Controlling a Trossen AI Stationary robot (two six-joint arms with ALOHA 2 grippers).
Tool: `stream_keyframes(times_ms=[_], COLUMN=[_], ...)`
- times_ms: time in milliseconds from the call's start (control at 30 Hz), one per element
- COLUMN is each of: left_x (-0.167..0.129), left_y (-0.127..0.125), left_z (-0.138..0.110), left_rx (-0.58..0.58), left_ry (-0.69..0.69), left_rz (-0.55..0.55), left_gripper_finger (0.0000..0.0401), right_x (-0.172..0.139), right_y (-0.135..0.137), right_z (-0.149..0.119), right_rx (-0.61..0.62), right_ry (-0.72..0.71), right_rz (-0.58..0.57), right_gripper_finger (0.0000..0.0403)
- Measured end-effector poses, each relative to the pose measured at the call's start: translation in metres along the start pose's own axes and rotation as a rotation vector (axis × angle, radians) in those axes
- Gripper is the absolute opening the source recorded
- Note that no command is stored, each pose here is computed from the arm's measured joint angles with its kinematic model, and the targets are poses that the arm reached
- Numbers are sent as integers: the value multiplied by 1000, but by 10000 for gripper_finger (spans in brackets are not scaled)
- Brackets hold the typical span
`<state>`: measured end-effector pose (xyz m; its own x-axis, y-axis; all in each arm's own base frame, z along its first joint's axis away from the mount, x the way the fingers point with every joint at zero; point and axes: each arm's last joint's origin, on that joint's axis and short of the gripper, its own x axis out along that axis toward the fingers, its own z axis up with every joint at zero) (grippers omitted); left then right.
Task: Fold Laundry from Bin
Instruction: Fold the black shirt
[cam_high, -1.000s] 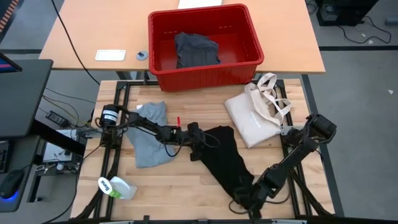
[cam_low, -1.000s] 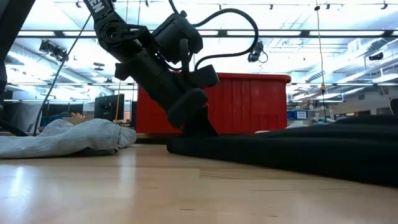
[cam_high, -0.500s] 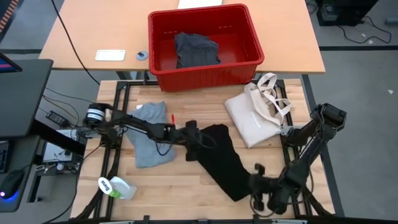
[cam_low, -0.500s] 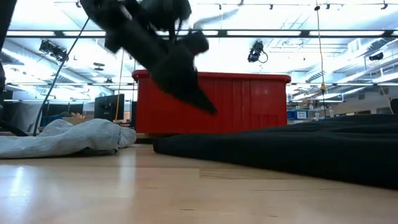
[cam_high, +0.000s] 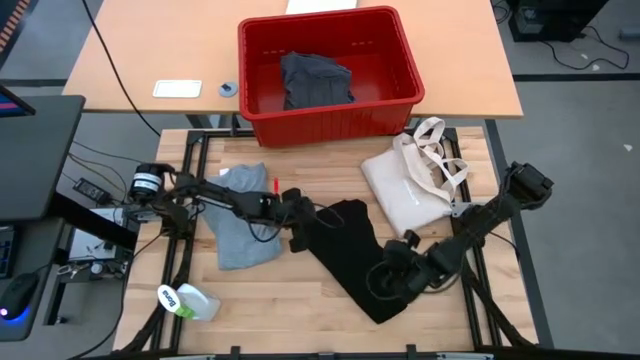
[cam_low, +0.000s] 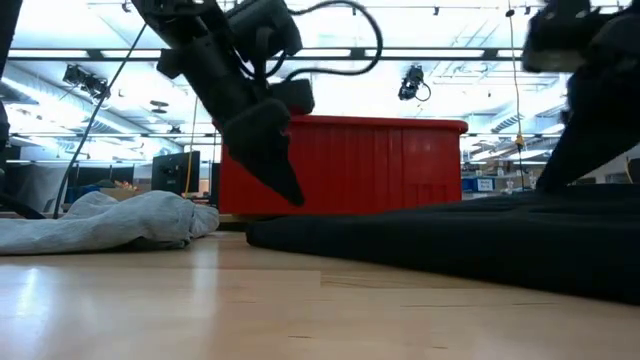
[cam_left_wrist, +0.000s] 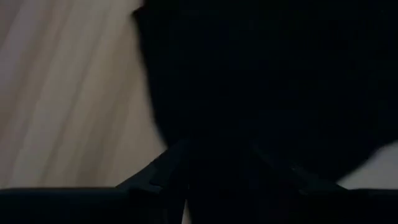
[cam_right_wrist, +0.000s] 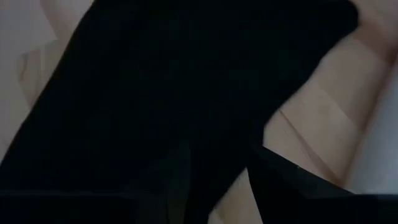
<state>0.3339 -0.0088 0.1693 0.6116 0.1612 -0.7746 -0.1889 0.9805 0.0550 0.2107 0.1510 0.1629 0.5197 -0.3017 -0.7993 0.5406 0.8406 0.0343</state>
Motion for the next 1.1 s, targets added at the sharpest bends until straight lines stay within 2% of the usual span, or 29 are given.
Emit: stream_keyframes(times_ms=[133, 400, 500, 567, 633, 667, 800, 867, 1000, 1100], left_x=[1, 21, 22, 18, 8, 2, -26, -45, -77, -93], left_y=[9, 20, 14, 10, 7, 6, 3, 0, -12, -21], left_z=[-3, -16, -17, -16, -10, -6, 6, 14, 25, 30], left_rx=[-56, -40, 27, 76, 111, 119, 143, 184, 319, 372], left_ry=[39, 152, 155, 142, 102, 75, -24, -97, -251, -354], left_rz=[48, 82, 65, 47, 31, 24, 0, -56, -228, -287], left_gripper_finger=[155, 150, 113, 65, 19, 12, 11, 7, 3, 2], right_x=[8, 10, 11, 11, 11, 11, 6, 2, -11, -26], right_y=[4, 12, 12, 12, 11, 10, 5, 3, 1, 0], right_z=[12, 24, 24, 25, 26, 27, 38, 47, 69, 90], right_rx=[-25, -87, -108, -122, -134, -142, -171, -212, -371, -474], right_ry=[4, -69, -78, -86, -95, -98, -136, -179, -329, -463], right_rz=[75, 163, 156, 149, 140, 140, 142, 154, 192, 208], right_gripper_finger=[179, 181, 181, 181, 181, 181, 181, 181, 182, 184])
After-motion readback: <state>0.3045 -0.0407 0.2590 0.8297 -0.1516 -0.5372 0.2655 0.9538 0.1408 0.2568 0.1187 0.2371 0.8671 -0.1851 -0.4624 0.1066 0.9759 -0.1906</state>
